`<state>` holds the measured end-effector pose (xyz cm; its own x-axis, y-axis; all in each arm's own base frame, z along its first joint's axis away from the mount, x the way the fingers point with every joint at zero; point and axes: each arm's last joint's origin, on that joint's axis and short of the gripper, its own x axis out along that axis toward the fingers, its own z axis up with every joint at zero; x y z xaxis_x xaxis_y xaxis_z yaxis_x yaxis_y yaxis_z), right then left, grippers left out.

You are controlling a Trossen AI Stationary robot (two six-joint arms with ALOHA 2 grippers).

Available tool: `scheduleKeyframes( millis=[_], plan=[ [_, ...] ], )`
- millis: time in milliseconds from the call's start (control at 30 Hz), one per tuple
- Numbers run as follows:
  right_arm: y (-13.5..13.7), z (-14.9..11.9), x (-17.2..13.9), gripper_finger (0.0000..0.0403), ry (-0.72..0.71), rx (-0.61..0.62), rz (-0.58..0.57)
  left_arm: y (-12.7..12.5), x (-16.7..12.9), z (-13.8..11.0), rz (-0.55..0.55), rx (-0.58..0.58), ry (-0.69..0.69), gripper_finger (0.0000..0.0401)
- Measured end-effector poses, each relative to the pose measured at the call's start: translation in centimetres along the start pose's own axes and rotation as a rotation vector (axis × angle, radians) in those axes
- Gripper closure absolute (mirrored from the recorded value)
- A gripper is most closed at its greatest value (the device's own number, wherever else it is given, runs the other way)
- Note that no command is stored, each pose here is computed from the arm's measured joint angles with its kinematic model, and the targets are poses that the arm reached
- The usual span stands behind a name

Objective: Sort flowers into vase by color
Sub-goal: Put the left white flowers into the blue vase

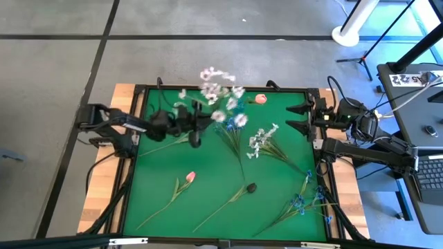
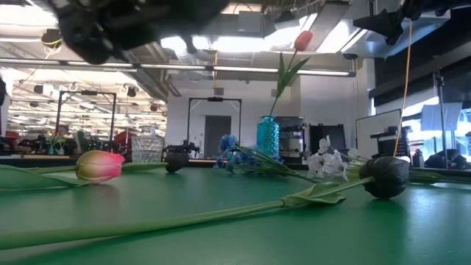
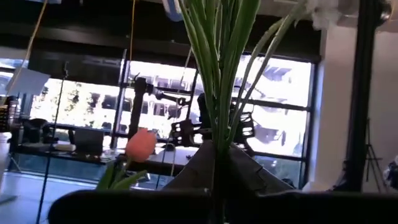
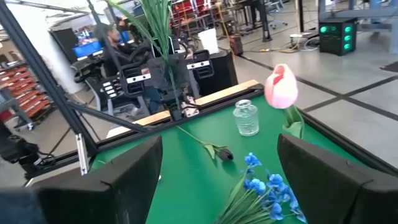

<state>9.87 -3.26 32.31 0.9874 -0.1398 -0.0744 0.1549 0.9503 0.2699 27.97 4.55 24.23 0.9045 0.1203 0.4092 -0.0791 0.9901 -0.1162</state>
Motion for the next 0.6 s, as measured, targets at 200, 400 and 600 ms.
scheduleKeyframes(
  millis=[200,400,600],
  plan=[
    [-0.2,-0.1,0.4,0.0086,0.010,0.004,-0.031,4.0,4.2,-1.2,0.059,0.082,0.034,0.0394],
    [-0.5,-0.3,1.3,0.0086,0.050,0.014,-0.046,8.8,7.3,-2.7,0.094,0.093,0.054,0.0394],
    [-1.0,-0.7,2.5,0.0086,0.104,0.028,-0.062,12.8,9.0,-4.9,0.077,0.004,0.066,0.0394]
  ],
)
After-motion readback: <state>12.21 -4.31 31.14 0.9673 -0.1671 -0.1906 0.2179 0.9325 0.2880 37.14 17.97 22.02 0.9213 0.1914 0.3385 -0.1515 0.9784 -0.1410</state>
